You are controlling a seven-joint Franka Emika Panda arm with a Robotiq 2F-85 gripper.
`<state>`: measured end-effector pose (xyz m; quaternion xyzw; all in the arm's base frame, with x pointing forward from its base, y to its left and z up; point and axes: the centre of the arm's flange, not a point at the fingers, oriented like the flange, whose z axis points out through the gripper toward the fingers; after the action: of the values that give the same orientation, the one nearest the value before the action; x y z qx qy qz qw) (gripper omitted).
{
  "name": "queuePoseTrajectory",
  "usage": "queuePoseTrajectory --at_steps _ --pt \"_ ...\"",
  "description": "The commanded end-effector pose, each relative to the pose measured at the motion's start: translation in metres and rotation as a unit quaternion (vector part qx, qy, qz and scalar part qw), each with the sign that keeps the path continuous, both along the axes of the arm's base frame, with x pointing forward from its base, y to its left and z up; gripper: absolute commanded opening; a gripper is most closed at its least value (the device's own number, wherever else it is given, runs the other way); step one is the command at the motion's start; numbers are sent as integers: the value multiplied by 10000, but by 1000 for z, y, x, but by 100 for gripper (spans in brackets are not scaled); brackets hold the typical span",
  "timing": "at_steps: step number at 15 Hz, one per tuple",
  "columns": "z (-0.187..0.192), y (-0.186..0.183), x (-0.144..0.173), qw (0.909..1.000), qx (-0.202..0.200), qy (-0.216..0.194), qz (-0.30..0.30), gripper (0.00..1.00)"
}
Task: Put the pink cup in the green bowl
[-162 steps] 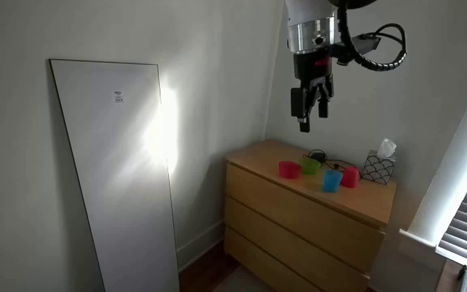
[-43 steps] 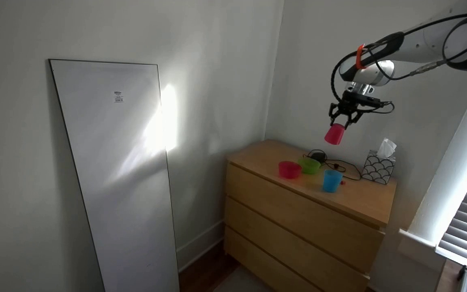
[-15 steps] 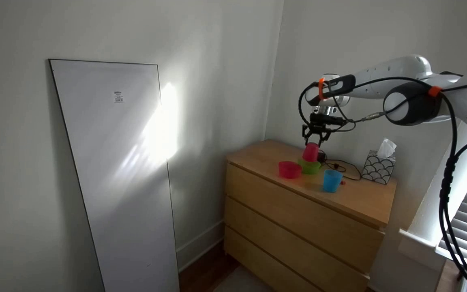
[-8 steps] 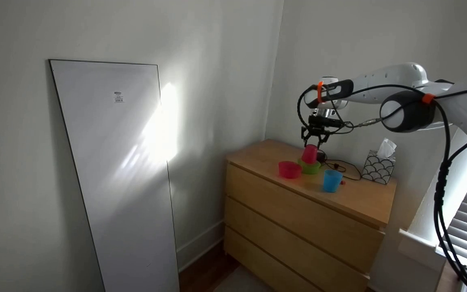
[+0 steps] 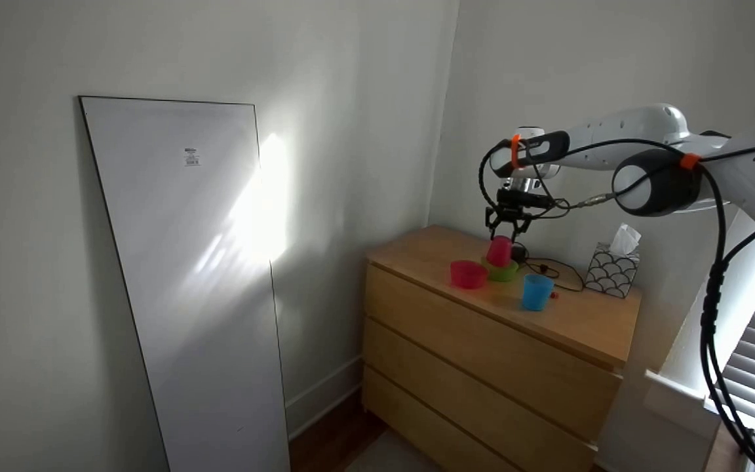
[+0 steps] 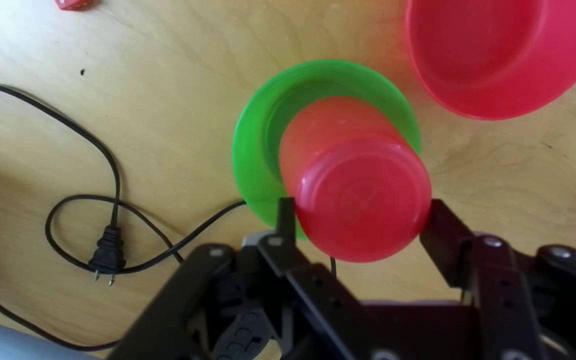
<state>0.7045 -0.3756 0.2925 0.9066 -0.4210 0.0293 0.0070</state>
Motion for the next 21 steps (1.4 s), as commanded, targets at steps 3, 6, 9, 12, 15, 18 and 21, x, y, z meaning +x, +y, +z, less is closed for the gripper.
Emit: queuePoseTrajectory --at_steps 3,6,9,12,15,18,21 --pt "-18 -6 16 9999 6 166 -39 39" --pt "-25 -11 18 9998 -16 195 -91 39" --pt "-29 -14 20 9997 -43 220 -118 39" --pt "-31 -17 20 9996 -83 227 -158 89" --pt "-24 -15 12 9998 -11 194 -90 99" --pt "-9 -11 -4 9999 43 135 58 100" --pt "7 -1 -24 9991 -75 127 386 100"
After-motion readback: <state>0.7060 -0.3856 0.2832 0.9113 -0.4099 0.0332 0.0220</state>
